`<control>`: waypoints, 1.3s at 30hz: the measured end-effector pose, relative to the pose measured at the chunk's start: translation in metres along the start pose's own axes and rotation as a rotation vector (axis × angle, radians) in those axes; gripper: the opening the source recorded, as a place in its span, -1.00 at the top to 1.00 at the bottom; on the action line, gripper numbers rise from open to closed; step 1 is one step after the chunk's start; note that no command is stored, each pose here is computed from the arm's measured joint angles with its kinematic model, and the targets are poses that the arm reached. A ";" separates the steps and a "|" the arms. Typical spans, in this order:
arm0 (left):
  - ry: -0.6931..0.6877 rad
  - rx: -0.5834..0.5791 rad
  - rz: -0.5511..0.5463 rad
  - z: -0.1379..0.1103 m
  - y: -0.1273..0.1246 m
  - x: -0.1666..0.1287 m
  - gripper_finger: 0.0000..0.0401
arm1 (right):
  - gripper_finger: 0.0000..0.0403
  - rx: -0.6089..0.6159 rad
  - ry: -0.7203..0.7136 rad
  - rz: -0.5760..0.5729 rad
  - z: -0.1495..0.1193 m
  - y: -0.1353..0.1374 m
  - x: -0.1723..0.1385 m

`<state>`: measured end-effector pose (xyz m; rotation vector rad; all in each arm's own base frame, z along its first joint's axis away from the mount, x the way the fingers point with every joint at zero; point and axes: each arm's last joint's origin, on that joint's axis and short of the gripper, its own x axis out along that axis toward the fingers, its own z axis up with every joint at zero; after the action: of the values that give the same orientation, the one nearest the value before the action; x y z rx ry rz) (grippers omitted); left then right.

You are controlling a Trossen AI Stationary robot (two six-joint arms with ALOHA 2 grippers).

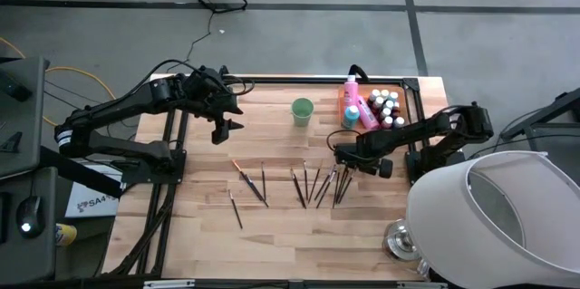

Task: Pick & Place Paint Supplies
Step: Put the silver paintbrush into the green cup

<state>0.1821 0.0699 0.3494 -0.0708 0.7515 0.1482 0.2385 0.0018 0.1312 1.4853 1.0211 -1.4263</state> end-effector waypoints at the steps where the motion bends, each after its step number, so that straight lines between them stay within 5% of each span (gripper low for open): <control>1: 0.000 0.000 0.000 0.000 0.000 0.000 -0.07 | 0.31 0.000 0.001 0.003 0.000 0.000 0.000; 10: 0.000 0.001 0.000 0.000 0.000 0.000 -0.07 | 0.69 -0.003 0.008 0.010 -0.001 0.001 0.000; 39: 0.000 0.003 0.000 0.000 0.000 0.000 -0.07 | 0.92 -0.139 -0.014 0.020 0.000 0.002 0.000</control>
<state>0.1822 0.0699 0.3494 -0.0680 0.7521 0.1470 0.2402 0.0016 0.1308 1.3802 1.0717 -1.3224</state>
